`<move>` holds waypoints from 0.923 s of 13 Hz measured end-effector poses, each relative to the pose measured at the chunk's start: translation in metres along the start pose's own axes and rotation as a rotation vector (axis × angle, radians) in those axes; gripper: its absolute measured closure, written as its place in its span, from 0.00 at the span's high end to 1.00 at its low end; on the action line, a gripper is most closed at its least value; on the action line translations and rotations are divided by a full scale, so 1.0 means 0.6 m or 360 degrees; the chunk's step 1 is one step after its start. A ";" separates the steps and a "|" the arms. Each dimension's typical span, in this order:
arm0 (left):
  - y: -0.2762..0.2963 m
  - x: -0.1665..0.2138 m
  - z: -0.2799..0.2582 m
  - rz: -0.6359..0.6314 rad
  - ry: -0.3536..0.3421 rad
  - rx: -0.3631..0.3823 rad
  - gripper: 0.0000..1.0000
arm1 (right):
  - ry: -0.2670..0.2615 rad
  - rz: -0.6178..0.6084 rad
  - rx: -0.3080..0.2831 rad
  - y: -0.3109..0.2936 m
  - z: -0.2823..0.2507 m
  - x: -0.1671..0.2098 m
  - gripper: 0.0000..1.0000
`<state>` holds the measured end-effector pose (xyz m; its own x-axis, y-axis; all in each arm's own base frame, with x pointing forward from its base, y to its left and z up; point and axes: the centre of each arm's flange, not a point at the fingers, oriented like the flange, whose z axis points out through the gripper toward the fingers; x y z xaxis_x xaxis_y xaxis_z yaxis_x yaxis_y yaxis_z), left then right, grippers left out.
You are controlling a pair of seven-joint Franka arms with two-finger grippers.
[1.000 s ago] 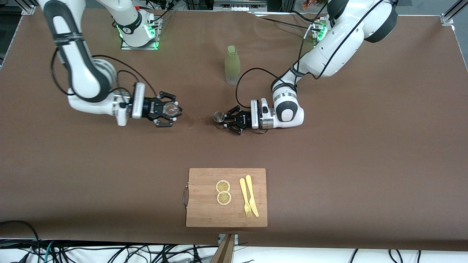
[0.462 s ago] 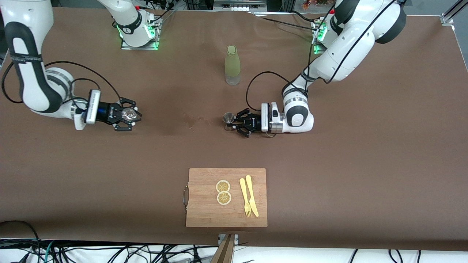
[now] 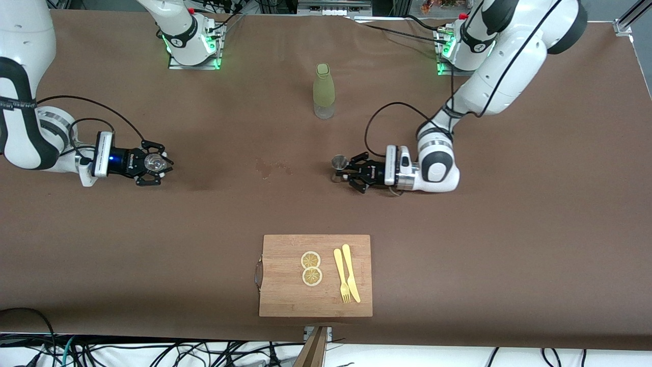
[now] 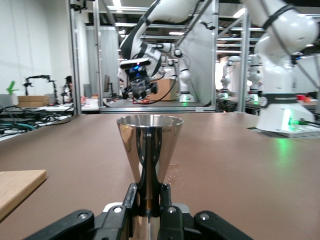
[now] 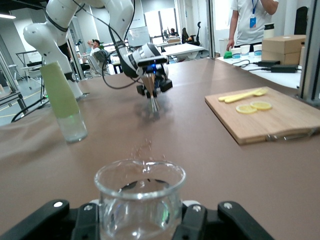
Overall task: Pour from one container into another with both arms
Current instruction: 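Draw the beaker and jigger apart, moving both grippers outward, then lower the beaker with the right gripper while the left gripper lowers the jigger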
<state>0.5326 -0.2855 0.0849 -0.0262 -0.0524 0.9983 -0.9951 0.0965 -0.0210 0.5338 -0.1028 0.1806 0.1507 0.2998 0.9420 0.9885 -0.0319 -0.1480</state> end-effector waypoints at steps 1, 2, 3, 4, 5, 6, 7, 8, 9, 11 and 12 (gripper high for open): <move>0.000 -0.001 -0.032 0.0012 0.0009 -0.0040 0.21 | 0.0001 -0.0012 -0.0015 0.002 -0.012 -0.024 0.20; 0.002 -0.004 -0.065 0.0018 0.0017 -0.0079 0.21 | 0.0006 -0.0022 -0.0024 0.002 -0.019 -0.047 0.20; 0.006 -0.009 -0.100 0.0018 0.0025 -0.0123 0.21 | 0.0009 -0.0026 -0.0030 0.002 -0.024 -0.069 0.20; 0.010 -0.015 -0.137 0.0015 0.0027 -0.0166 0.21 | 0.0012 -0.0036 -0.0031 0.001 -0.025 -0.088 0.20; 0.014 -0.020 -0.173 0.0008 0.0029 -0.0199 0.21 | 0.0014 -0.0051 -0.0029 -0.001 -0.024 -0.103 0.20; 0.018 -0.023 -0.208 -0.0002 0.0036 -0.0222 0.21 | 0.0015 -0.0061 -0.0022 -0.003 -0.020 -0.118 0.20; 0.023 -0.026 -0.245 -0.0015 0.0043 -0.0238 0.21 | 0.0017 -0.0073 -0.0015 -0.005 -0.015 -0.134 0.20; 0.027 -0.028 -0.277 -0.0028 0.0045 -0.0248 0.21 | 0.0017 -0.0091 -0.0008 -0.007 -0.010 -0.150 0.20; 0.033 -0.030 -0.306 -0.0042 0.0041 -0.0254 0.21 | 0.0016 -0.0112 -0.0004 -0.007 -0.008 -0.163 0.20; 0.043 -0.032 -0.357 -0.0070 0.0039 -0.0251 0.21 | 0.0007 -0.0130 -0.0010 -0.001 -0.014 -0.185 0.20; 0.049 -0.034 -0.382 -0.0085 0.0031 -0.0249 0.21 | 0.0002 -0.0138 -0.0017 0.005 -0.020 -0.196 0.20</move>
<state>0.5256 -0.0535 0.0766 0.0298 -0.0427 0.9986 -0.9680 0.2480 0.0395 0.5193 -0.1494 0.0731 0.0647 0.3009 0.9515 0.9979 -0.0160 -0.0629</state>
